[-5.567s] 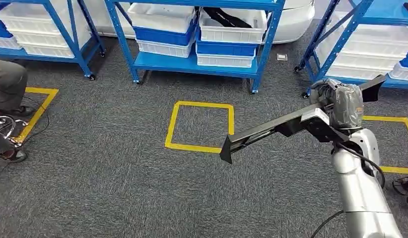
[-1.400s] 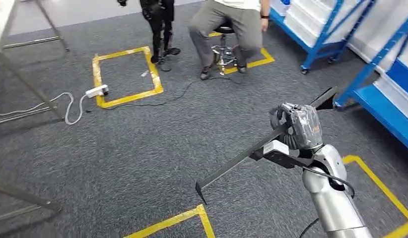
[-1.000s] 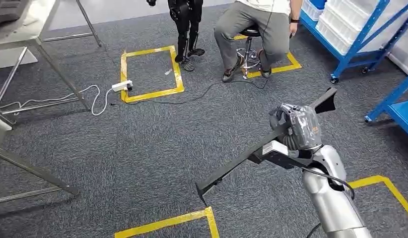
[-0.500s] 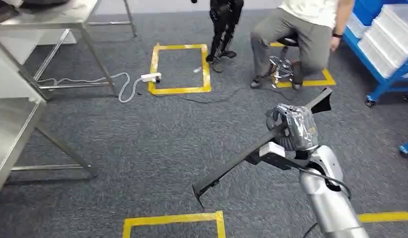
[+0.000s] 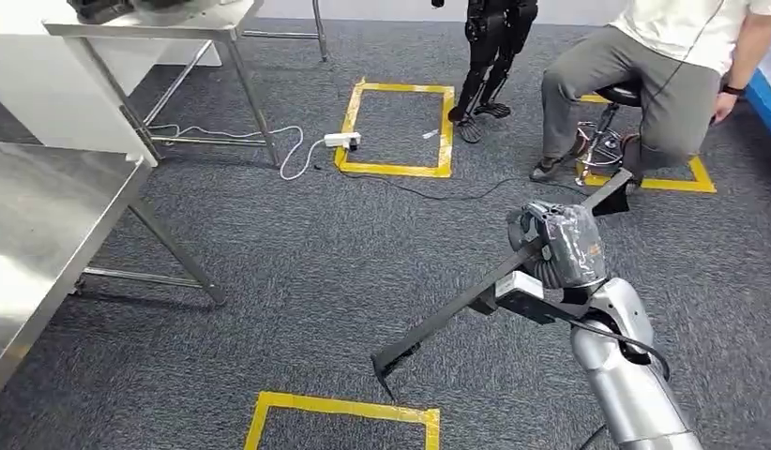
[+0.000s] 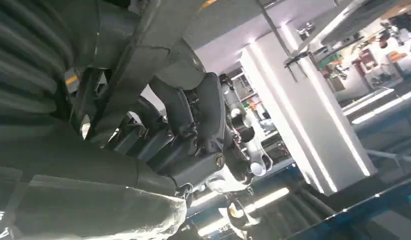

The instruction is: Take the parts from the cabinet and place them on the table.

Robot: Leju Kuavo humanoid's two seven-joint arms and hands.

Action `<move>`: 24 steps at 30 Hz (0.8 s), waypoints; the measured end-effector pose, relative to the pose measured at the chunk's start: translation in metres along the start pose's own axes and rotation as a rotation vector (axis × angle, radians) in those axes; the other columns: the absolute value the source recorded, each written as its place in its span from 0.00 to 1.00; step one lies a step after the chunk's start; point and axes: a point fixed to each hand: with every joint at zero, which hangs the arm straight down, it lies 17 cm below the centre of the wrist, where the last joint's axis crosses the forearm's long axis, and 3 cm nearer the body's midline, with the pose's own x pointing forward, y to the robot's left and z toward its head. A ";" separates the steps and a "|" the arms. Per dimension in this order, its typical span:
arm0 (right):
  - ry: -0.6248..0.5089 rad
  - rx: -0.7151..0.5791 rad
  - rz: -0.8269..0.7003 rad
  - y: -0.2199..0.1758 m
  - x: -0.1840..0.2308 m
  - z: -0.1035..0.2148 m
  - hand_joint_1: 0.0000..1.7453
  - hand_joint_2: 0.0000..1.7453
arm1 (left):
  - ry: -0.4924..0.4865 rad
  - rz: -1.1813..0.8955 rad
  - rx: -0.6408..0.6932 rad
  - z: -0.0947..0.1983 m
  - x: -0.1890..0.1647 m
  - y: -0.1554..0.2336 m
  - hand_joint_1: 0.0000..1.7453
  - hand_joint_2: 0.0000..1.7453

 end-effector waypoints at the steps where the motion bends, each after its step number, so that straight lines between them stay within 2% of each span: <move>1: 0.000 0.001 0.000 0.000 0.000 0.000 1.00 1.00 | -0.002 0.000 0.001 0.000 0.002 0.000 0.00 1.00; 24: 0.010 0.014 0.001 0.005 -0.004 0.008 1.00 1.00 | -0.004 -0.007 0.002 0.000 0.008 -0.001 0.00 1.00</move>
